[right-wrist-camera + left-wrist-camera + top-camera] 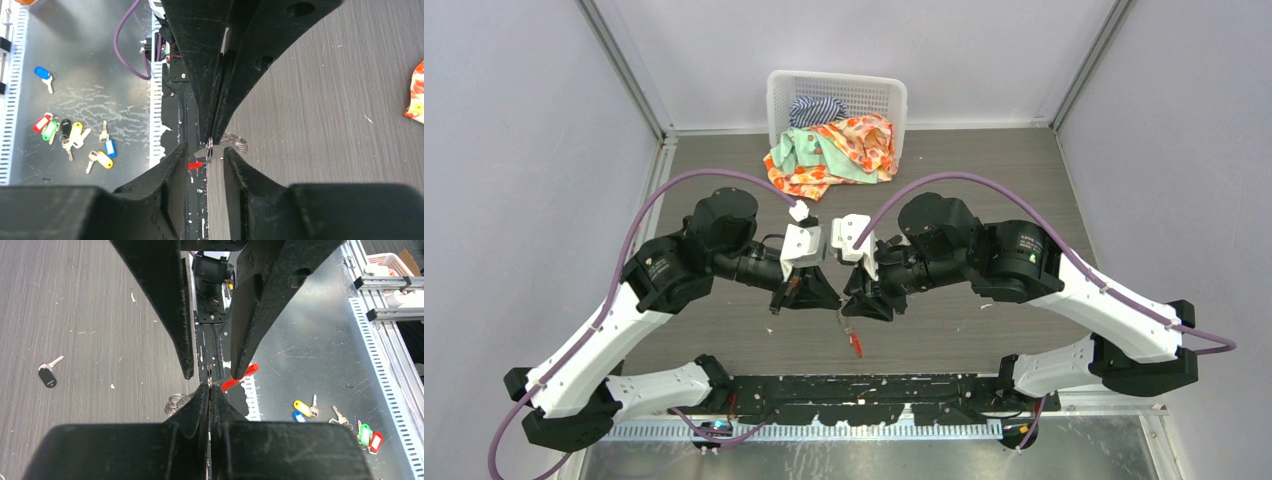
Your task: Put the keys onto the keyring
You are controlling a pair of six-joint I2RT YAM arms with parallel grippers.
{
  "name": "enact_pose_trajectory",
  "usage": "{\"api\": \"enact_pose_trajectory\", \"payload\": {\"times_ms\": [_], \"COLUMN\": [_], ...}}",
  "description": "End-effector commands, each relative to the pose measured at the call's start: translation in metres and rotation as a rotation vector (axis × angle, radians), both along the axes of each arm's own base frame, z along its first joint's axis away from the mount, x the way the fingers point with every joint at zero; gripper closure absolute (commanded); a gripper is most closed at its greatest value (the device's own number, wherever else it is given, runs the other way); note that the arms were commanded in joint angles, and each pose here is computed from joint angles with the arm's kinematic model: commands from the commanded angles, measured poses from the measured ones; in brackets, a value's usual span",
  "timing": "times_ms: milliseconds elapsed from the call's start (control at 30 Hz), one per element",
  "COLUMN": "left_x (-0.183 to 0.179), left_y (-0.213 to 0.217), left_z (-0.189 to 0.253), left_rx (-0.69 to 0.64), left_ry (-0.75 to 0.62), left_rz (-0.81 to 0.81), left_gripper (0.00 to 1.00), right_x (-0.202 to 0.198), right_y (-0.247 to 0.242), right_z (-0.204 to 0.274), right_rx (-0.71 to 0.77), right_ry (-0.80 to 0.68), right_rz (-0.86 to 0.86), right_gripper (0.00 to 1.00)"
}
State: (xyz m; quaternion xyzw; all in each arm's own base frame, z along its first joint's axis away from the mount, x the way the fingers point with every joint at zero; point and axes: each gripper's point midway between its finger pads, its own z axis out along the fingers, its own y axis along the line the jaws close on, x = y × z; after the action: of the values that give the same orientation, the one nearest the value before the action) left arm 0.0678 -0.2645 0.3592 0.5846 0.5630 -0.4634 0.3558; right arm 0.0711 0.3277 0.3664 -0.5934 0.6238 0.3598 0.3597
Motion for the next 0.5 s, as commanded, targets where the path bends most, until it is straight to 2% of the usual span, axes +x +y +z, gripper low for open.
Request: {"api": "enact_pose_trajectory", "payload": {"times_ms": [0,167,467], "left_x": [-0.009,-0.011,-0.013], "left_y": [0.001,0.002,0.001], "left_z": [0.026,0.026,0.033], "left_rx": [-0.076,-0.079,-0.102], "left_ry": [-0.038,-0.036,-0.045], "left_rz": [-0.040,-0.049,-0.055], "left_gripper": [1.00,1.00,1.00], "right_x": [-0.004,-0.003,-0.002], "right_y": [0.003,0.006,0.005], "right_z": [0.017,0.020,0.027], "right_rx": [0.050,0.064,0.175], "right_ry": [-0.013,-0.027,-0.036], "right_rz": [0.031,0.032,0.001], "right_gripper": [0.68,0.98,0.99]}}
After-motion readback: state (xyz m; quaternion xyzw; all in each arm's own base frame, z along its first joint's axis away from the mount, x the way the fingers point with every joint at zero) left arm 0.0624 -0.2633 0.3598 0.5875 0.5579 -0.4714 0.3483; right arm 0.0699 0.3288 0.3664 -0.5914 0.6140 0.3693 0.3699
